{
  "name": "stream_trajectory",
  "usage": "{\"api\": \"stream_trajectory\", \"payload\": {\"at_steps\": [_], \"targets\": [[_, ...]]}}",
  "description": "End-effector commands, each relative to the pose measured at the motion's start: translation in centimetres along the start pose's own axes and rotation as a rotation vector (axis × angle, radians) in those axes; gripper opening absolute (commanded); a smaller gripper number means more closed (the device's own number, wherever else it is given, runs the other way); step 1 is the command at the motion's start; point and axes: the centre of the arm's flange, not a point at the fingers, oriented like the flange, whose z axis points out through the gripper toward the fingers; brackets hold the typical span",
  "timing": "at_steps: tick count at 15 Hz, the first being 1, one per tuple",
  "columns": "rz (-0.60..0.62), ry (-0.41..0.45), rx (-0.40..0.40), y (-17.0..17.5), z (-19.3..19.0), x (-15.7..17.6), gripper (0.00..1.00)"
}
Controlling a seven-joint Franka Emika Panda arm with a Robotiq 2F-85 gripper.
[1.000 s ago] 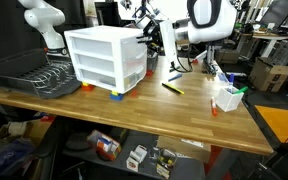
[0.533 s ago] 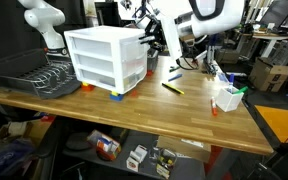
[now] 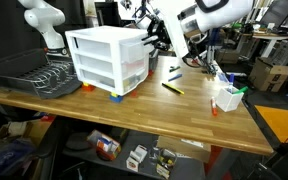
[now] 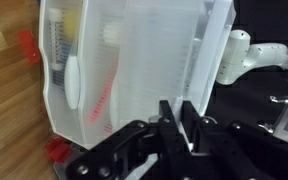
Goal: Open the top drawer of the cabinet on the table
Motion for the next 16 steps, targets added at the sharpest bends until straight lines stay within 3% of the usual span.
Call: {"api": "stream_trajectory", "payload": {"at_steps": [1,16], "targets": [[-0.041,0.013,-0.074,0.2,-2.1,-0.4,0.04],[-0.034,0.088,-0.255,0.5,-7.6,0.3,0.04]]}}
